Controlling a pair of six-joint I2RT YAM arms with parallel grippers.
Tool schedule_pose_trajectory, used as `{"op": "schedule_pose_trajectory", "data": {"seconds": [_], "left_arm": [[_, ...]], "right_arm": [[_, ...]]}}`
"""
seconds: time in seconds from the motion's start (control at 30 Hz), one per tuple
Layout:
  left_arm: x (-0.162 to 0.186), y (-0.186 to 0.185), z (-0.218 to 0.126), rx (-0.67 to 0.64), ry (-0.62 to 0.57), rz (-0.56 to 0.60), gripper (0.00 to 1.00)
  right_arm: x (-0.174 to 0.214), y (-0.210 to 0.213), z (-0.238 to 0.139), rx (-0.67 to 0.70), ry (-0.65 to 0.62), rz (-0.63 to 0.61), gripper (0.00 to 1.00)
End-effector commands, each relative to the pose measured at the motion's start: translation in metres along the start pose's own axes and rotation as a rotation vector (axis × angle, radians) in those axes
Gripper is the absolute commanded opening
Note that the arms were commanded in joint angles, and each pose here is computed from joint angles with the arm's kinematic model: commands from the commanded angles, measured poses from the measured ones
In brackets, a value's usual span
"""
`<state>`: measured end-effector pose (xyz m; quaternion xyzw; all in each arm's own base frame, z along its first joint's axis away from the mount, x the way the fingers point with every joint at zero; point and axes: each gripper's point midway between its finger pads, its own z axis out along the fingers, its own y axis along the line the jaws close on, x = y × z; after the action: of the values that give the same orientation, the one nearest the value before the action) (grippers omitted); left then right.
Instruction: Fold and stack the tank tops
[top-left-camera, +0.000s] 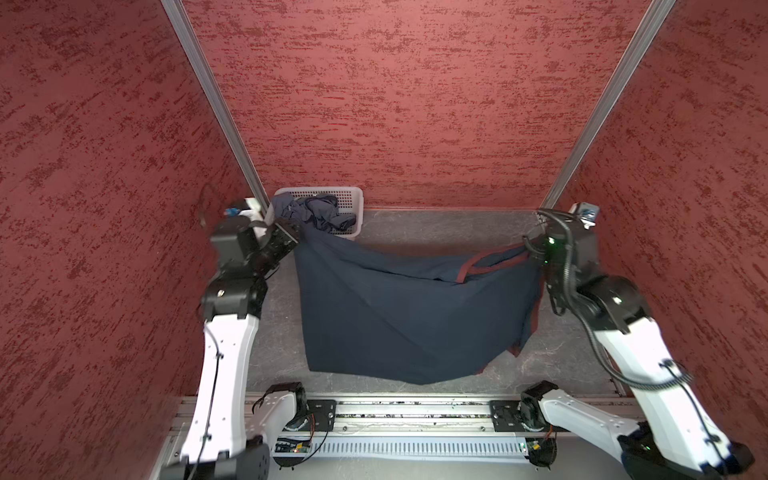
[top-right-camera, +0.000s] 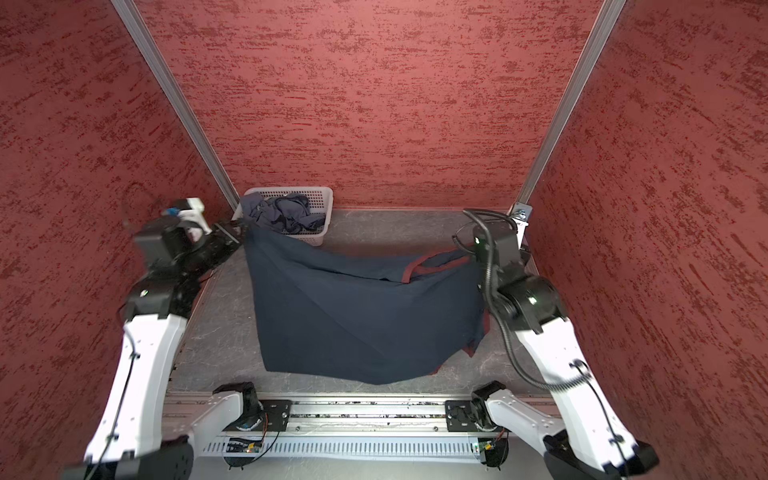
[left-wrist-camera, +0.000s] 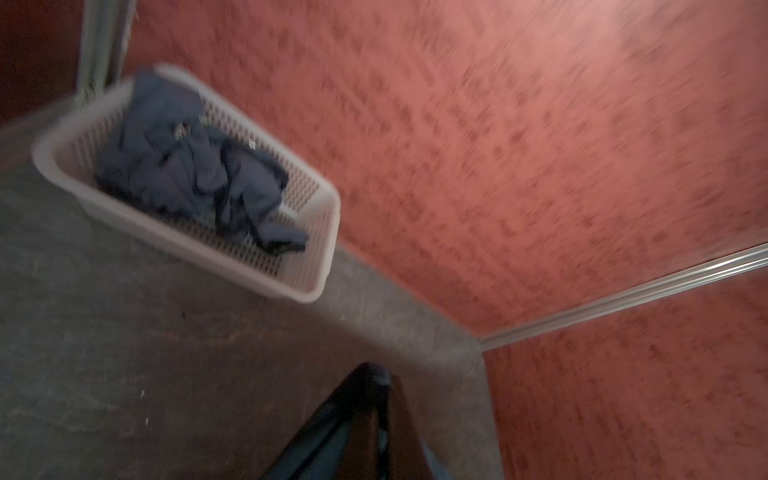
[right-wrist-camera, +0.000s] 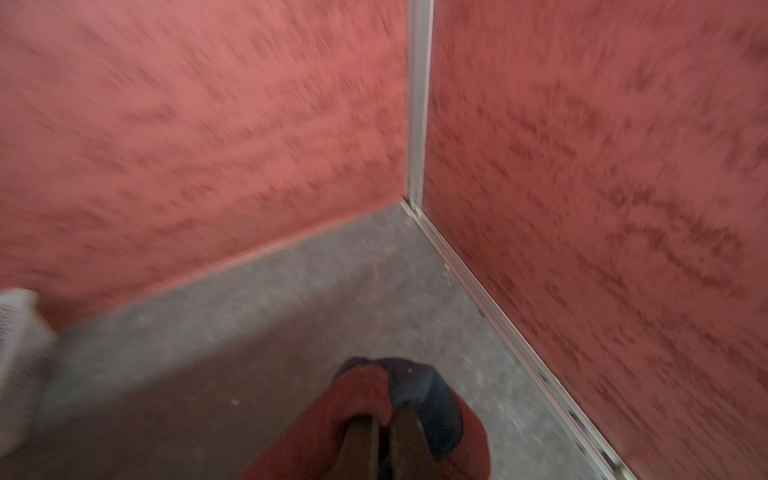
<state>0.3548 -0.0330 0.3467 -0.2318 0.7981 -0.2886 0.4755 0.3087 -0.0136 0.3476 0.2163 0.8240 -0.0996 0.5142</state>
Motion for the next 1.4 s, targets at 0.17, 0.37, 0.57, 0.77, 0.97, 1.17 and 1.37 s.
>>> {"op": "schedule_pose_trajectory", "data": {"seconds": [0.17, 0.37, 0.57, 0.77, 0.97, 1.17, 1.37], "left_arm": [[0.073, 0.060, 0.108, -0.221, 0.219, 0.019, 0.00], [0.086, 0.064, 0.135, -0.205, 0.252, 0.040, 0.00], [0.103, 0.065, 0.148, -0.198, 0.306, 0.058, 0.00], [0.115, 0.066, 0.156, -0.202, 0.339, 0.079, 0.00], [0.115, 0.070, 0.156, -0.214, 0.328, 0.081, 0.00], [0.098, 0.082, 0.139, -0.242, 0.240, 0.036, 0.00], [0.068, 0.115, 0.094, -0.298, 0.069, -0.084, 0.00]], "right_arm": [[0.096, 0.007, 0.118, -0.089, 0.312, 0.164, 0.00], [0.114, 0.006, 0.154, -0.068, 0.359, 0.173, 0.10], [0.119, 0.004, 0.167, -0.044, 0.358, 0.161, 0.68], [0.118, 0.037, 0.152, -0.219, 0.390, 0.123, 0.74], [0.144, 0.095, 0.128, -0.312, 0.436, 0.037, 0.74], [0.151, 0.040, 0.168, -0.112, 0.434, 0.058, 0.59], [0.135, 0.012, 0.187, -0.102, 0.423, 0.149, 0.54]]}}
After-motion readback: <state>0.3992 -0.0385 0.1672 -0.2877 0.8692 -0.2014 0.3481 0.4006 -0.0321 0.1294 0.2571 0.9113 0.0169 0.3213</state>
